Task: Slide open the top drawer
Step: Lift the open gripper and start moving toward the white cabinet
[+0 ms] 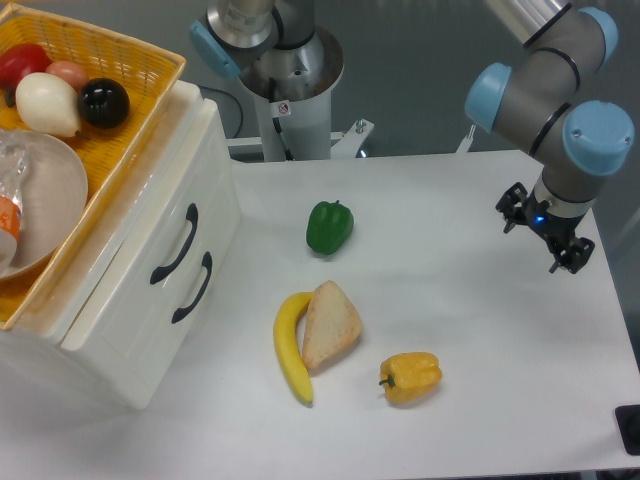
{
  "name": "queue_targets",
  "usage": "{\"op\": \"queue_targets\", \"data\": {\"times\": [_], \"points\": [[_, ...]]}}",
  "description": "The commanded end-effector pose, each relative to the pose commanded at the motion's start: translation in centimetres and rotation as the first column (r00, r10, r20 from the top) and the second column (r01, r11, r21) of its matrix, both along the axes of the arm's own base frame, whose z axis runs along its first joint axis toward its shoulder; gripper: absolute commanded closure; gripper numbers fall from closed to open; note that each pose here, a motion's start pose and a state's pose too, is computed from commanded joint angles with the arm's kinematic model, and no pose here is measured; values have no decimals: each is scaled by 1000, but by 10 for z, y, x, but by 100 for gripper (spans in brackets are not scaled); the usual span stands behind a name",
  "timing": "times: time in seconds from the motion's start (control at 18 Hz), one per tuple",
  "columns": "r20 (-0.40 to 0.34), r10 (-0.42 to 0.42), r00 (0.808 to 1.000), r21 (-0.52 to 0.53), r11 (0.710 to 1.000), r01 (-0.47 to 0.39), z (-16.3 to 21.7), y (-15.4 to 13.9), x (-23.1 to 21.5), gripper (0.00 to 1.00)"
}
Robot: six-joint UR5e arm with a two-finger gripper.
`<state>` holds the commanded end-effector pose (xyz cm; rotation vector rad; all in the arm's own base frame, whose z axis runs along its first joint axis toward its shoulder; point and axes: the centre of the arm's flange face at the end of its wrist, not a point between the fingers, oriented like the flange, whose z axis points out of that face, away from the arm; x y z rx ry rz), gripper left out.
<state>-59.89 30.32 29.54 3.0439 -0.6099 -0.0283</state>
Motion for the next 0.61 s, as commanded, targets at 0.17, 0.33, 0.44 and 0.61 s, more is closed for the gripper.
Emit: {"op": "queue_targets", "data": {"times": [0.17,0.33,0.44,0.61], "points": [[-1,-3,1000,3,1000,3,2,2,3,0],[-8,-34,999,38,999,35,14,13,15,0],[6,-21,1000,44,999,21,3,12,20,0],[-19,33,999,57,998,-31,2,8,23,0]]}}
